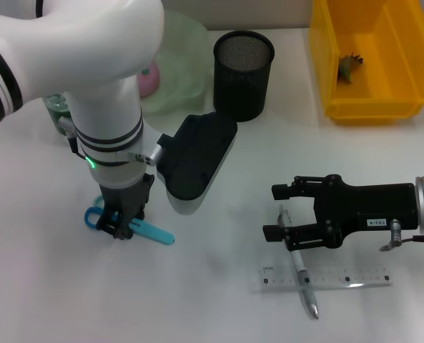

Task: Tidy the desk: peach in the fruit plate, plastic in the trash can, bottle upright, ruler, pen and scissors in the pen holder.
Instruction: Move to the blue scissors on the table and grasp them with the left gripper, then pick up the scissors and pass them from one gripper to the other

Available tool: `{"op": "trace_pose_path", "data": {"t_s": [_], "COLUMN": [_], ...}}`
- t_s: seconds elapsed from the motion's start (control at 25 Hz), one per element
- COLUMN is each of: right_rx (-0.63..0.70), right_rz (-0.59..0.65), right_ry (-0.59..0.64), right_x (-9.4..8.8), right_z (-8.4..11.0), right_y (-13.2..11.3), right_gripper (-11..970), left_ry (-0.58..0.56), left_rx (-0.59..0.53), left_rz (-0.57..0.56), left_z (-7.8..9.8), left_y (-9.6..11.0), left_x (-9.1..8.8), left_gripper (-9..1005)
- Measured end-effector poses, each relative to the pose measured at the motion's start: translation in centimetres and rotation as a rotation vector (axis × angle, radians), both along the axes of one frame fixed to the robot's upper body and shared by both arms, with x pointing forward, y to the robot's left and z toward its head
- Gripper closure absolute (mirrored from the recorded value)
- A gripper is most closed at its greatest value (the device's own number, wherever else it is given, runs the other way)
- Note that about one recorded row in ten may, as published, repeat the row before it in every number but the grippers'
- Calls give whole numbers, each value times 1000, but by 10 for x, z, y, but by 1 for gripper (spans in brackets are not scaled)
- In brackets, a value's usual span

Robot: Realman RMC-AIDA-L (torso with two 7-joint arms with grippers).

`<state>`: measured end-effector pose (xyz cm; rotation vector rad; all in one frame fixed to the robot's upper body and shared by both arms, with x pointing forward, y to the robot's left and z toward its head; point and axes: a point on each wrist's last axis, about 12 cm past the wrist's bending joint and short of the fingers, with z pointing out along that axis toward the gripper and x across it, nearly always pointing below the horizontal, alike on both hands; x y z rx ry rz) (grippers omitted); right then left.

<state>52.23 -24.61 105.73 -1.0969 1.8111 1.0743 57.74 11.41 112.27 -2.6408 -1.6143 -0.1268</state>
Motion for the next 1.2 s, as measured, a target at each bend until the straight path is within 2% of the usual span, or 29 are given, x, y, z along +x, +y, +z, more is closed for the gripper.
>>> {"op": "trace_pose_path", "data": {"t_s": [0.68,0.8,0.84,1.0,1.04,1.16,1.2], "right_rx": [1,2,4,8,13,21,25], "right_rz": [-2,-1,-2,-8,-10,-12,-12], "right_ry": [7,9,11,6,0,-5,-5], "right_x": [0,0,-2,-3,-5,-7,-8], "right_z": [1,1,1,2,4,6,7], "right_y": [-1,-2,-4,-9,-12,-15,-16], "right_gripper": [132,132,132,132,132,132,132], "left_ry": [12,35,70,74,83,92,110], "left_rx": [-20,-112,-241,-271,-368,-419,-476], "left_rz": [8,73,168,197,293,331,362], "left_z": [4,21,39,42,48,51,53], "left_y": [-1,-1,7,11,25,31,37], "left_x": [-1,5,13,16,23,24,24], "left_gripper": [764,764,764,763,763,762,762]}}
